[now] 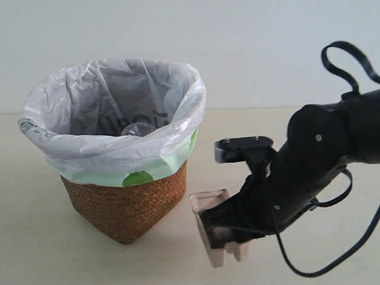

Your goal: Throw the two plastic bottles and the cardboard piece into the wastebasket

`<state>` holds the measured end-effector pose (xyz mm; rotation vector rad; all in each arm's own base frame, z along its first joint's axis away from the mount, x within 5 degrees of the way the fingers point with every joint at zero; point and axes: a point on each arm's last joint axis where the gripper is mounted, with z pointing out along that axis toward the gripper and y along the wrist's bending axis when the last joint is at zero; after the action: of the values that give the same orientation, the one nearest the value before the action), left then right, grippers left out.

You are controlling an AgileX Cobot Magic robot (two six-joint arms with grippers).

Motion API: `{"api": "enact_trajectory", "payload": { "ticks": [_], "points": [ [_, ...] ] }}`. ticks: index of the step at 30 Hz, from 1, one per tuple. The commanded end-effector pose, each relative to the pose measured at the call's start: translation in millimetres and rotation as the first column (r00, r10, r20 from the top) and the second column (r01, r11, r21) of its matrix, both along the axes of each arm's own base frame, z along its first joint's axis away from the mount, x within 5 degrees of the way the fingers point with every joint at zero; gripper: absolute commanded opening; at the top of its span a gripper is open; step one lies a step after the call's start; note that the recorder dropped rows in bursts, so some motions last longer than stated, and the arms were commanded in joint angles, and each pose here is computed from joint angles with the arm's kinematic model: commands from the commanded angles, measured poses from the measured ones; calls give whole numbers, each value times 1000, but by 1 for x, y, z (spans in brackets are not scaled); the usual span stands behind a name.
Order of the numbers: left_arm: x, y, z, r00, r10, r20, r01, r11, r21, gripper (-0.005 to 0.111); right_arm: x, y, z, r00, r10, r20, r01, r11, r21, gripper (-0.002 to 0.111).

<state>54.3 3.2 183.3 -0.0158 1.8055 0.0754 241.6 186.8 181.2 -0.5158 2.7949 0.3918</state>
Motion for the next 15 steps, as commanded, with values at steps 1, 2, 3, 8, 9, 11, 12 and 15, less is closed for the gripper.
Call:
{"api": "enact_trajectory", "payload": {
  "ticks": [1, 2, 3, 8, 9, 11, 12, 15],
  "points": [
    [0, 0, 2, 1000, -5, 15, 5, 1000, -10, 108, 21, -31, 3, 997, -54, 51, 55, 998, -19, 0],
    [0, 0, 2, 1000, -5, 15, 5, 1000, -10, 108, 26, -39, 2, 996, -75, 54, 76, 997, -27, 0],
    [0, 0, 2, 1000, -5, 15, 5, 1000, -10, 108, 29, -44, 1, 995, -82, 57, 84, 996, -36, 0],
    [0, 0, 2, 1000, -5, 15, 5, 1000, -10, 108, 39, -56, -3, 990, -95, 100, 101, 993, -63, 0],
    [0, 0, 2, 1000, -5, 15, 5, 1000, -10, 108, 40, -56, -3, 990, -92, 108, 99, 993, -64, 0],
    [0, 0, 2, 1000, -5, 15, 5, 1000, -10, 108, 42, -56, -7, 990, -89, 113, 97, 993, -68, 1],
    [0, 0, 2, 1000, -5, 15, 5, 1000, -10, 108, 43, -55, -8, 989, -90, 118, 99, 993, -66, 2],
    [0, 0, 2, 1000, -5, 15, 5, 1000, -10, 108, 44, -55, -13, 990, -91, 109, 99, 993, -72, 17]
  ]
}}
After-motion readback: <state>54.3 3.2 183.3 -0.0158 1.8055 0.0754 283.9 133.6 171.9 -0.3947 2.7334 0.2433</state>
